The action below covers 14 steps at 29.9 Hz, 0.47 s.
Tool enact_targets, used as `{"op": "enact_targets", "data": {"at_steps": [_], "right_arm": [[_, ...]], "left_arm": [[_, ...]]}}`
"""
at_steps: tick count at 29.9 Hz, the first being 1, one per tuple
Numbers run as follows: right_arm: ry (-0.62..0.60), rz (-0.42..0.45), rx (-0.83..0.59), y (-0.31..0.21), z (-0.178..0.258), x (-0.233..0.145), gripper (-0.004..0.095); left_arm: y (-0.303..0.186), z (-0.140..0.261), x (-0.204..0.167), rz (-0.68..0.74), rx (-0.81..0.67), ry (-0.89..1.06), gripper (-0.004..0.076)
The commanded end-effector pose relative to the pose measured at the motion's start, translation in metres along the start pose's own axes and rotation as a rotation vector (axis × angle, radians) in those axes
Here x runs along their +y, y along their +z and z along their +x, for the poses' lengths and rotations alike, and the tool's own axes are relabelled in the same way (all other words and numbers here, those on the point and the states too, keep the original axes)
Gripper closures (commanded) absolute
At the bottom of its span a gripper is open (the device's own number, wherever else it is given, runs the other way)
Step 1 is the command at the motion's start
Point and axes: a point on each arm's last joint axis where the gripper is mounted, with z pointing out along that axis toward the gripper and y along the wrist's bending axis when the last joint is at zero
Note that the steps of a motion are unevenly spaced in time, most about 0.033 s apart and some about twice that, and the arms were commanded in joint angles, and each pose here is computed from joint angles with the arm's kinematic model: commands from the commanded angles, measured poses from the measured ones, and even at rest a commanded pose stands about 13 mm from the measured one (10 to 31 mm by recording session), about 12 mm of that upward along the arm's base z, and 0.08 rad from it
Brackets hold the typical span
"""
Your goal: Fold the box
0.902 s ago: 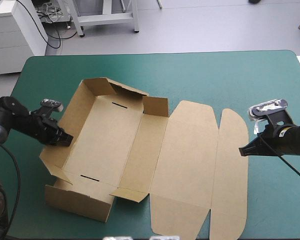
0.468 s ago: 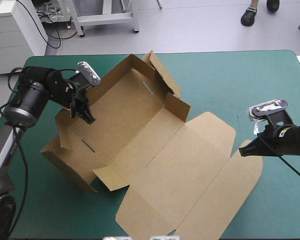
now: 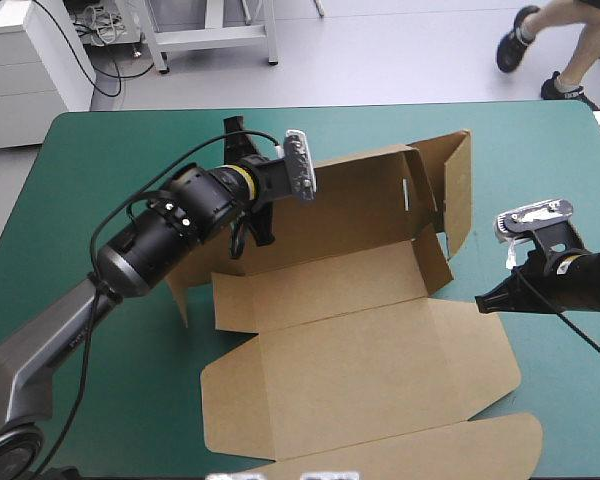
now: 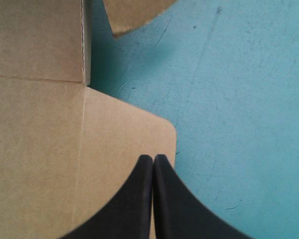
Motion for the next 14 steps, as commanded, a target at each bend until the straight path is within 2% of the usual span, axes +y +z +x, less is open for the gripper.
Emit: {"op": "enact_targets", "data": {"at_steps": [1,11,14], "right_arm": [[0.002,0.021,-0.072,-0.011,-0.005,-0.002,0.0924],[0.003,0.019,-0.073,-0.011,-0.005,-0.001,0.0924],[0.003,0.019,-0.073,-0.011,-0.005,-0.001,0.0924]], "left_arm": [[-0.027,-0.025,0.011,-0.184,-0.098,0.065,0.0732],[-0.016,-0.07,-0.028,-0.263,-0.112,0.178,0.0732],[-0.011,-0.079,-0.042,-0.339,-0.11,0.217,0.0732]]}}
